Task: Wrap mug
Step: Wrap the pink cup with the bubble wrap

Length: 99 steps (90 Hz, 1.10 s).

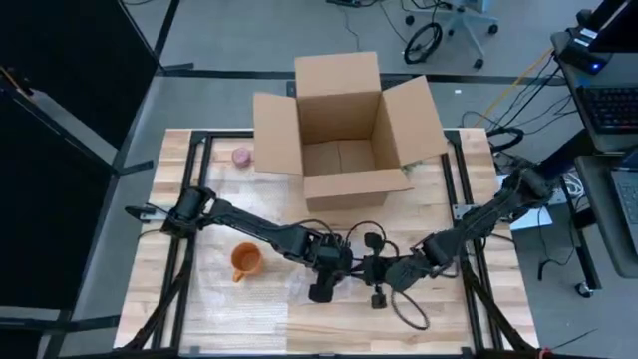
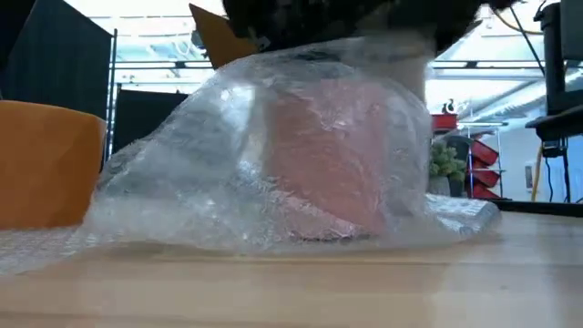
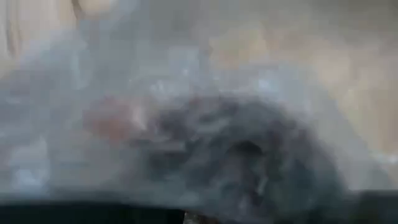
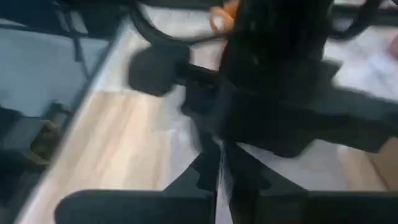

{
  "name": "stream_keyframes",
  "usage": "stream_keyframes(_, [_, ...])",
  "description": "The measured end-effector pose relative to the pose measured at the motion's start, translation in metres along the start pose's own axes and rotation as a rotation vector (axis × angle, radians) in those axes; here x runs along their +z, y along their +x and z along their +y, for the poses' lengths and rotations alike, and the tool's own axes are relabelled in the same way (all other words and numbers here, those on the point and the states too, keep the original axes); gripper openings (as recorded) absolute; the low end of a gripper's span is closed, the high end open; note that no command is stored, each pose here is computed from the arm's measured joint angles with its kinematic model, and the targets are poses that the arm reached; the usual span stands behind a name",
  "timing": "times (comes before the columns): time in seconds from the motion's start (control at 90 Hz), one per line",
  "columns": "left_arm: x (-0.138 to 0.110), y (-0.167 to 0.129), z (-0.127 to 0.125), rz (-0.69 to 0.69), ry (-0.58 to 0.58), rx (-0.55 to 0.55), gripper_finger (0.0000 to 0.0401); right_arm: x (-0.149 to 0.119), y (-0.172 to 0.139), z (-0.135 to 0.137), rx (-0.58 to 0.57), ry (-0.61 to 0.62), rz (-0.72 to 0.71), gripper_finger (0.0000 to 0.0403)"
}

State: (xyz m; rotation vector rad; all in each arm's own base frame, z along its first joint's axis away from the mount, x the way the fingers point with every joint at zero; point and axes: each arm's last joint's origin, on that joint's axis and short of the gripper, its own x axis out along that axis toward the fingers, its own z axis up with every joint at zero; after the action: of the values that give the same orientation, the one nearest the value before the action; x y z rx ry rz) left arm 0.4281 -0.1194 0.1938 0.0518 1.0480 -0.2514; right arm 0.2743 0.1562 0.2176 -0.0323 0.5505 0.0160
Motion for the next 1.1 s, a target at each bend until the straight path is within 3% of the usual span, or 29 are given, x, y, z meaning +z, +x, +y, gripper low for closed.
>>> stream_keyframes(0.233, [-0.001,0.0,0.0,0.009,0.005,-0.001,0.0136,-0.003,0.016,-0.005,0.02,0.004,0.018,0.0])
stream_keyframes(0.433, [-0.002,0.0,-0.001,0.014,0.009,-0.003,0.0136,-0.007,0.034,-0.008,0.103,-0.002,0.036,0.0])
stream_keyframes(0.667, [-0.001,0.0,0.0,0.009,0.005,0.001,0.0136,-0.019,0.05,-0.016,0.082,0.03,0.115,0.0])
stream_keyframes(1.1, [-0.002,-0.026,-0.008,0.077,-0.004,0.011,0.0136,-0.023,0.051,-0.022,0.058,0.058,0.157,0.0])
